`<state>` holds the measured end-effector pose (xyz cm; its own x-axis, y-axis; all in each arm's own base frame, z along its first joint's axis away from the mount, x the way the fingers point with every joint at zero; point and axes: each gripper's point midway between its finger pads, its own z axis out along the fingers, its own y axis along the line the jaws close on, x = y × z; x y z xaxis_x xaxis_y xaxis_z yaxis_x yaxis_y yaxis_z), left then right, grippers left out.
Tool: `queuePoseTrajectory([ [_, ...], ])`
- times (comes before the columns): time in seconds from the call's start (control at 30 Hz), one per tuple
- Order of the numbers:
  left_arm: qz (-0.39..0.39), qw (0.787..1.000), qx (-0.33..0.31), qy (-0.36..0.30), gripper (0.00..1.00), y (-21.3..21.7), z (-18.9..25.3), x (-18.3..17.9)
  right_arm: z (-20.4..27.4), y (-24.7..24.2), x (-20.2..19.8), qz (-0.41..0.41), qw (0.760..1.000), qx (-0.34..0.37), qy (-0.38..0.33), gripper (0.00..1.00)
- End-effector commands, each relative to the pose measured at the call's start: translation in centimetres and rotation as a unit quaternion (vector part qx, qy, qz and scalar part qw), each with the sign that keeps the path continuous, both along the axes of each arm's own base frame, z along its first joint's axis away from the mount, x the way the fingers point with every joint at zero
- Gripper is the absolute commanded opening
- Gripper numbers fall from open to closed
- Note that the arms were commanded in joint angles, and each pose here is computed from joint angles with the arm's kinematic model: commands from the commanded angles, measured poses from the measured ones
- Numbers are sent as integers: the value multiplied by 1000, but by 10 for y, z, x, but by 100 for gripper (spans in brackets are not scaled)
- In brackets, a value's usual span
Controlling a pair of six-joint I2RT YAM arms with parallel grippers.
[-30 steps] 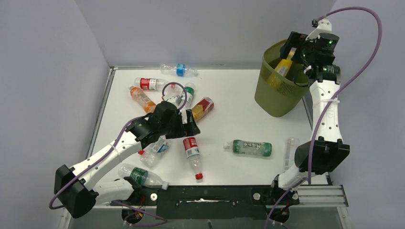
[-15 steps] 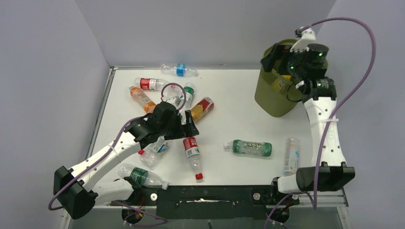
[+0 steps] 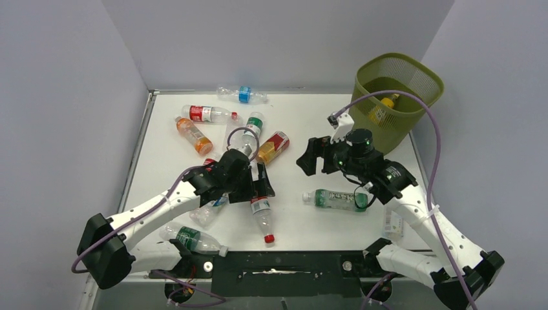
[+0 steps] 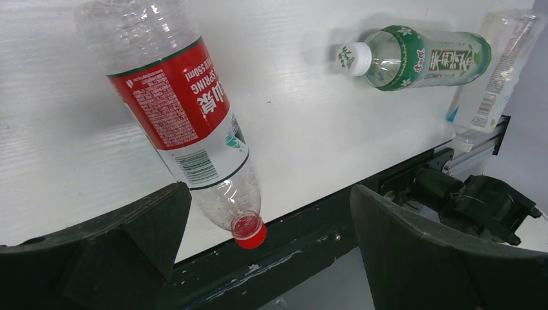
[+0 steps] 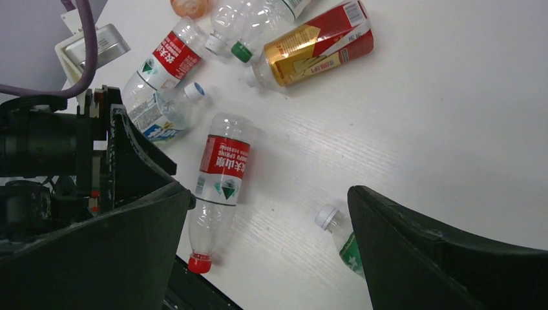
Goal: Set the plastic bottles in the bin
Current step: Place the plastic bottle in the trash bin, then pick up the plastic bottle at the center of the board.
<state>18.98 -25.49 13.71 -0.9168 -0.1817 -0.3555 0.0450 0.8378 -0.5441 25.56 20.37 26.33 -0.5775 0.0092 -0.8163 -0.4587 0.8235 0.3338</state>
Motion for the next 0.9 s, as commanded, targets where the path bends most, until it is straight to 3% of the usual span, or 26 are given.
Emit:
queuePoseTrajectory([
  [0.0,13,1000,-20,-16,98,-16,4,13,2,-6,-9,-38,999,36,-15,100],
  [0.67,17,999,30,22,98,-16,-46,13,-34,-5,-27,-21,999,14,20,98],
  [0.87,18,999,36,24,93,-17,-55,15,-39,-6,-29,-23,999,14,25,98],
])
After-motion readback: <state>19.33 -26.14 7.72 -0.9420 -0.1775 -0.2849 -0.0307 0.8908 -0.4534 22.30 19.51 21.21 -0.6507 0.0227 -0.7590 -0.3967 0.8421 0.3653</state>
